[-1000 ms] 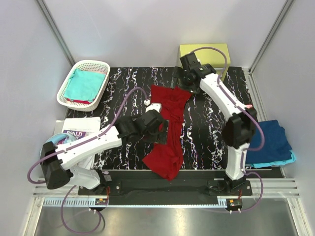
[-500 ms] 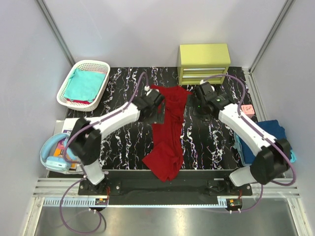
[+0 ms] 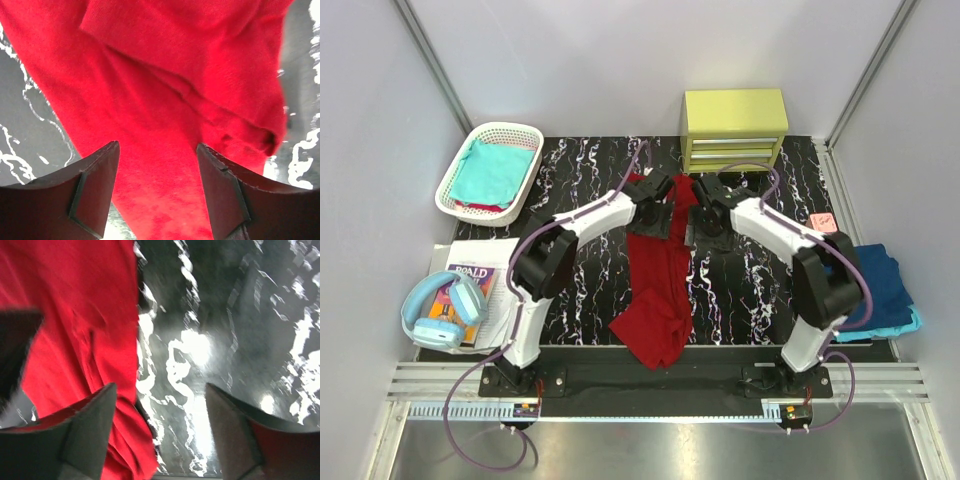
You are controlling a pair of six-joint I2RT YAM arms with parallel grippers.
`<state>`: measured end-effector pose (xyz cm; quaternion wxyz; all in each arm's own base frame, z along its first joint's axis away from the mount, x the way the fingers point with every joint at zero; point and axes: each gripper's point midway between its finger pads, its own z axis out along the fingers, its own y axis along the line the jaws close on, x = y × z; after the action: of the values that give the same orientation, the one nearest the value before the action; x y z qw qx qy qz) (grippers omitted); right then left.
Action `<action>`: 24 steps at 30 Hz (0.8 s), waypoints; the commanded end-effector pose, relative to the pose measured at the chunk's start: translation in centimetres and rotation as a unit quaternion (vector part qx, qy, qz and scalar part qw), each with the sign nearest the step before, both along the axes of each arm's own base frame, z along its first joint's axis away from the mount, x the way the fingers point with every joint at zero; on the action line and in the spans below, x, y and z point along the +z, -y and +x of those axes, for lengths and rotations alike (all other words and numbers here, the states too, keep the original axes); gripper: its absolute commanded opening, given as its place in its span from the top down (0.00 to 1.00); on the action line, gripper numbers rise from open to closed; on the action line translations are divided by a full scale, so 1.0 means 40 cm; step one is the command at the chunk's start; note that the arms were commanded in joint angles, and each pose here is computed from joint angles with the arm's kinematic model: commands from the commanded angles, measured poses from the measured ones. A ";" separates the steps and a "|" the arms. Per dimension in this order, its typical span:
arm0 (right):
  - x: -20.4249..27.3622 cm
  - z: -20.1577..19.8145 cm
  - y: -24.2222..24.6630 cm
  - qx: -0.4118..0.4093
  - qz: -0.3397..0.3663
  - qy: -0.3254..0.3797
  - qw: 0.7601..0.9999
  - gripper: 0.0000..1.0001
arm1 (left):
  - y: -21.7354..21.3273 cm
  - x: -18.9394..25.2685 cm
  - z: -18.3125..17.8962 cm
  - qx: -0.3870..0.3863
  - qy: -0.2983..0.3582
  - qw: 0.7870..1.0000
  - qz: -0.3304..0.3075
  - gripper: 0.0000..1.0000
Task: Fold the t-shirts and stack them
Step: Rotate the tshirt 90 degrees
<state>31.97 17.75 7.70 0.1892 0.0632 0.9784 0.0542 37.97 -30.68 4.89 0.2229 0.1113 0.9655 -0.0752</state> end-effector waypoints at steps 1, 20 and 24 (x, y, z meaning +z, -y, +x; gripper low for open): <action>0.018 0.116 -0.090 0.010 0.041 0.035 0.998 0.30 | -0.058 0.033 0.010 0.013 0.012 1.000 -0.012 0.33; -0.148 0.214 -0.175 0.019 0.044 -0.023 0.999 0.38 | -0.075 0.039 0.071 0.025 -0.005 0.998 -0.059 0.38; -0.162 0.218 -0.176 0.020 0.042 -0.027 0.999 0.37 | -0.071 0.074 0.084 0.026 0.012 0.997 -0.066 0.37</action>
<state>40.20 24.07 2.18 0.1641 0.0567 0.9804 0.0929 39.59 -26.49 4.11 0.1976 0.0703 0.9726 -0.1003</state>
